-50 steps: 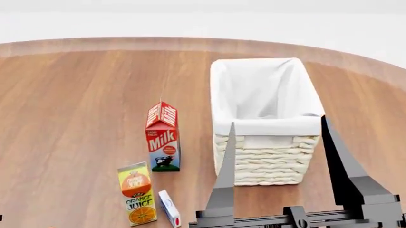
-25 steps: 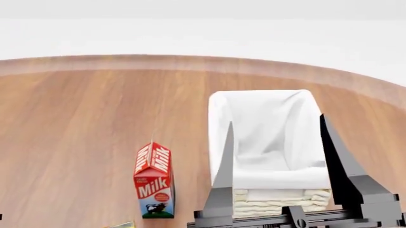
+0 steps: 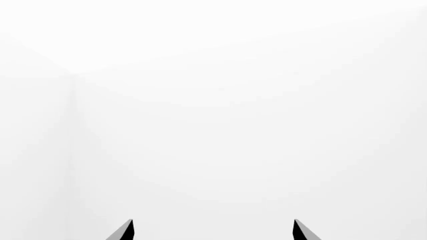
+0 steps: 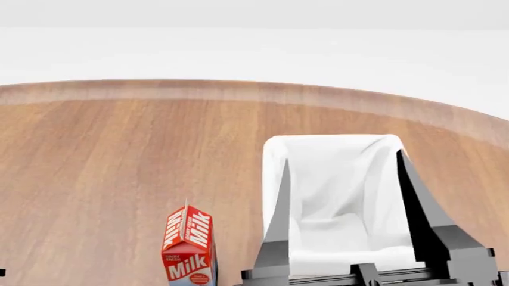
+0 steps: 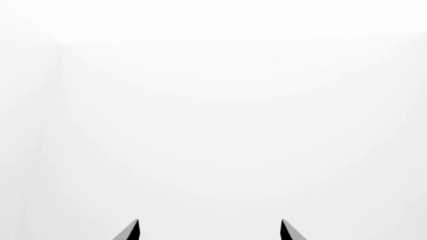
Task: Pick up the alphabet soup and the tomato sauce, and put them in the basket.
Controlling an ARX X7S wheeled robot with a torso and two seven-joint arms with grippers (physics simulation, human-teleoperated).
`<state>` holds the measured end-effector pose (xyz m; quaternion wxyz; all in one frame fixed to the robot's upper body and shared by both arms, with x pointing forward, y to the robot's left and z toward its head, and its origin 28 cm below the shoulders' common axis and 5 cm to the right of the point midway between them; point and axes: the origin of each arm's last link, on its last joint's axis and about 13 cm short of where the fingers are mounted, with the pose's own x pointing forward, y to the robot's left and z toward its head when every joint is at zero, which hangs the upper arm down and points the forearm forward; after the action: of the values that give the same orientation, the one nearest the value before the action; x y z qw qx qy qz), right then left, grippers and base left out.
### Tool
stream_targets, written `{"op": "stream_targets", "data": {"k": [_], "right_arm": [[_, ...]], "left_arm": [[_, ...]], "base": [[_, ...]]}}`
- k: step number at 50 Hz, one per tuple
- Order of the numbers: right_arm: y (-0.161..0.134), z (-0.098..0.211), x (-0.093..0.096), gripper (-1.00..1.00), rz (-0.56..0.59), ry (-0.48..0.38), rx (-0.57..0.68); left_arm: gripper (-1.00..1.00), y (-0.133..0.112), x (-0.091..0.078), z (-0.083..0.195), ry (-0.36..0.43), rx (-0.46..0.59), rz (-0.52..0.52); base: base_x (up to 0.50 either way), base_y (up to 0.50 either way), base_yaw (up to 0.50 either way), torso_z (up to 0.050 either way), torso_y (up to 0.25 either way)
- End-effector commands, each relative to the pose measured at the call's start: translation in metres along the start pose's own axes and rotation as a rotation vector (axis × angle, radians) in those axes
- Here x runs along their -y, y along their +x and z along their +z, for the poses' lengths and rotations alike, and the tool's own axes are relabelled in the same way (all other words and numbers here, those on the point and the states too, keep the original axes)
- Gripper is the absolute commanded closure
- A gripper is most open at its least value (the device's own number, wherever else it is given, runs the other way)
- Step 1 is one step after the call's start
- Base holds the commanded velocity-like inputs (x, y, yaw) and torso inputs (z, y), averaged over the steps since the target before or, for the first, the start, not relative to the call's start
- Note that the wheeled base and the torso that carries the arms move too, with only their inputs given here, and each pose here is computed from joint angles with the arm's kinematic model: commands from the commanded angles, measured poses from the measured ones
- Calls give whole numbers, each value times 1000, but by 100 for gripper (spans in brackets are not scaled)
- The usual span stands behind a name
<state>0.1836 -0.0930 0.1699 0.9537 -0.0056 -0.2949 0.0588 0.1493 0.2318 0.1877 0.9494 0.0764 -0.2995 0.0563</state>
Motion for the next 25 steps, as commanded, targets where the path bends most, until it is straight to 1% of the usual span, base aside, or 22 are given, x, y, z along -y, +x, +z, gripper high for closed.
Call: {"op": "stream_targets", "data": {"k": [1,3,4,5,8,9,10,12,13,15,16,17,19,22,25], "right_arm": [[-2,0,0,-100,6,48,-55],[-3,2,-1,-100,13,55,-76],[2,10,-1,-100,21,58,-102],[2,10,-1,-100,26,60,-122],[-3,9,-3,-100,61,72,-198],[-11,1,-5,-100,77,81,-232],[-9,5,-5,-100,86,77,-242],[-12,8,-6,-100,110,42,-275],[-15,9,-7,-100,144,49,-334],[-17,12,-7,-100,163,73,-369],[-22,11,-8,-100,173,63,-363],[-21,18,-8,-100,192,53,-394],[-25,20,-9,-100,219,45,-438],[-30,24,-7,-100,217,59,-477],[-34,28,-4,-100,207,73,-559]], "left_arm": [[-100,0,1,0,0,-2,-1],[-100,0,1,0,0,-2,-1],[-100,0,0,0,1,-2,-1],[-100,0,0,0,0,-2,-1],[-100,0,1,0,-1,-3,-1],[-100,0,1,0,-2,-3,-1],[-100,0,1,0,-2,-4,-2],[-100,0,1,0,1,-5,-3],[-100,0,1,0,0,-6,-1],[-100,0,1,0,-1,-3,0],[-100,0,1,0,-4,-3,1],[-100,0,2,-1,-4,-6,-2],[-100,1,3,-1,-4,-11,-6],[-100,3,4,0,-5,-8,-9],[-100,4,4,0,-1,-10,-10]], "base": [[0,0,0,0,0],[0,0,0,0,0],[0,0,0,0,0],[0,0,0,0,0],[0,0,0,0,0],[0,0,0,0,0],[0,0,0,0,0],[0,0,0,0,0],[0,0,0,0,0],[0,0,0,0,0],[0,0,0,0,0],[0,0,0,0,0],[0,0,0,0,0],[0,0,0,0,0],[0,0,0,0,0]]}}
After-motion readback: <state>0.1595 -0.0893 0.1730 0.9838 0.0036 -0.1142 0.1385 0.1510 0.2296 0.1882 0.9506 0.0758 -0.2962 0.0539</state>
